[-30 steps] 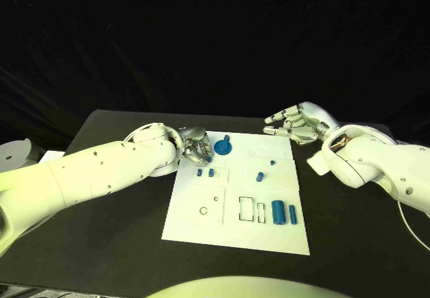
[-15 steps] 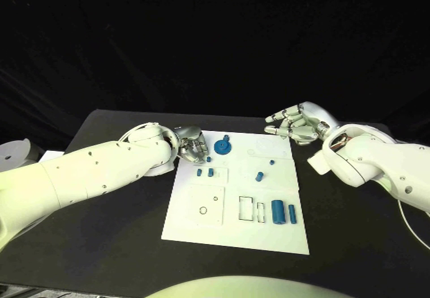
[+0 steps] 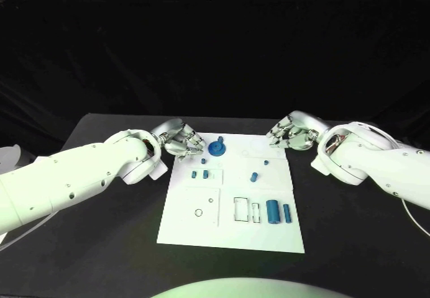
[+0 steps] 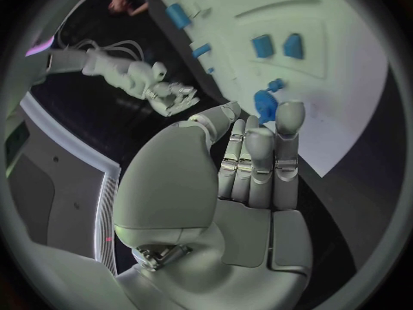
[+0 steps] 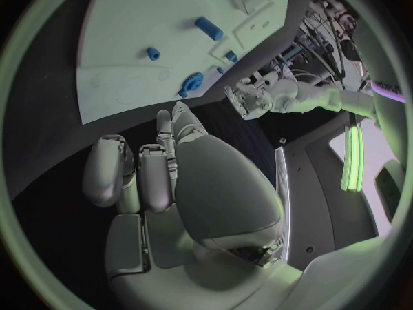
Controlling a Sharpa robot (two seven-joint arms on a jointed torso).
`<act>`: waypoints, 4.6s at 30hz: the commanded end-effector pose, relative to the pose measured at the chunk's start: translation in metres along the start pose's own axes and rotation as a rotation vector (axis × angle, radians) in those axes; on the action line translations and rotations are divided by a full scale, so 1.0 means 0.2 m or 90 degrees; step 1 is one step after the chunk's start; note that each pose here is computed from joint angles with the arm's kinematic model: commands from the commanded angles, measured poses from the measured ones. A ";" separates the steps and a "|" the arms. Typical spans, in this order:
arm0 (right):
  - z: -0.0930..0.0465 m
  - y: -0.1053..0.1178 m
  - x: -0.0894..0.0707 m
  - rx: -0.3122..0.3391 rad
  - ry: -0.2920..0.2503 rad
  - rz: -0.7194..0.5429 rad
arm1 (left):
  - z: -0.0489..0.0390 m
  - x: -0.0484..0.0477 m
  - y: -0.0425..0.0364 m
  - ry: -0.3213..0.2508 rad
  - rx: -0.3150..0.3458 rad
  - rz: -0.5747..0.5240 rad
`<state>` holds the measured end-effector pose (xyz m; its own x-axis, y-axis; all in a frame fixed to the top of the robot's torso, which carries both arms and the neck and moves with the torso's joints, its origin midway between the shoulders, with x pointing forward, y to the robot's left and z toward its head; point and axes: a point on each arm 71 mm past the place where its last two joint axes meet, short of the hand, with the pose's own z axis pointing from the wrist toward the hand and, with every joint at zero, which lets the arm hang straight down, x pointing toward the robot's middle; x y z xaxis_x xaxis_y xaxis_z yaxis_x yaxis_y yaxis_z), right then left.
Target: Assemble the parts on the task board
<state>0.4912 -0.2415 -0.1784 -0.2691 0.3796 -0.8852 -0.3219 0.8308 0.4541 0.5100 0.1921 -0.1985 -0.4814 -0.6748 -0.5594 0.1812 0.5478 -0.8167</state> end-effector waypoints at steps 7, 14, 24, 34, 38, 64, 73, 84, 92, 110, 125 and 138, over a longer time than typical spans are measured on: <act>0.00 0.04 0.10 0.007 0.069 -0.277 | -0.078 -0.080 0.017 -0.144 0.029 -0.523; 0.01 0.06 0.16 -0.003 0.081 -0.305 | -0.114 -0.078 0.018 -0.141 0.035 -0.562; 0.05 0.09 0.24 -0.016 0.097 -0.307 | -0.136 -0.040 -0.008 -0.120 0.039 -0.581; 0.07 0.09 0.29 -0.020 0.118 -0.300 | -0.145 -0.031 -0.011 -0.114 0.038 -0.584; 0.07 0.09 0.31 -0.020 0.127 -0.297 | -0.146 -0.029 -0.012 -0.114 0.037 -0.584; 0.06 0.14 0.31 -0.035 0.085 -0.305 | -0.148 -0.031 -0.006 -0.114 0.030 -0.583; 0.04 0.16 0.25 -0.035 0.059 -0.292 | -0.144 -0.026 -0.006 -0.110 0.027 -0.584; 0.00 0.21 0.21 -0.054 0.036 -0.276 | -0.143 -0.025 -0.004 -0.109 0.025 -0.585; -0.05 0.41 0.22 -0.125 0.018 -0.241 | -0.143 -0.024 -0.002 -0.109 0.025 -0.585; -0.04 0.74 0.59 -0.254 0.096 -0.177 | -0.136 0.000 -0.022 -0.100 0.029 -0.588; -0.02 0.75 0.71 -0.257 0.136 -0.168 | -0.138 0.006 -0.029 -0.098 0.030 -0.589; -0.01 0.75 0.75 -0.252 0.157 -0.175 | -0.138 0.008 -0.031 -0.096 0.030 -0.589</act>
<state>0.4032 -0.0629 -0.2400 -0.3048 0.0501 -0.9511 -0.7055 0.6590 0.2607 0.4852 0.2040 -0.1917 -0.3189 -0.9012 0.2936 -0.1827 -0.2455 -0.9520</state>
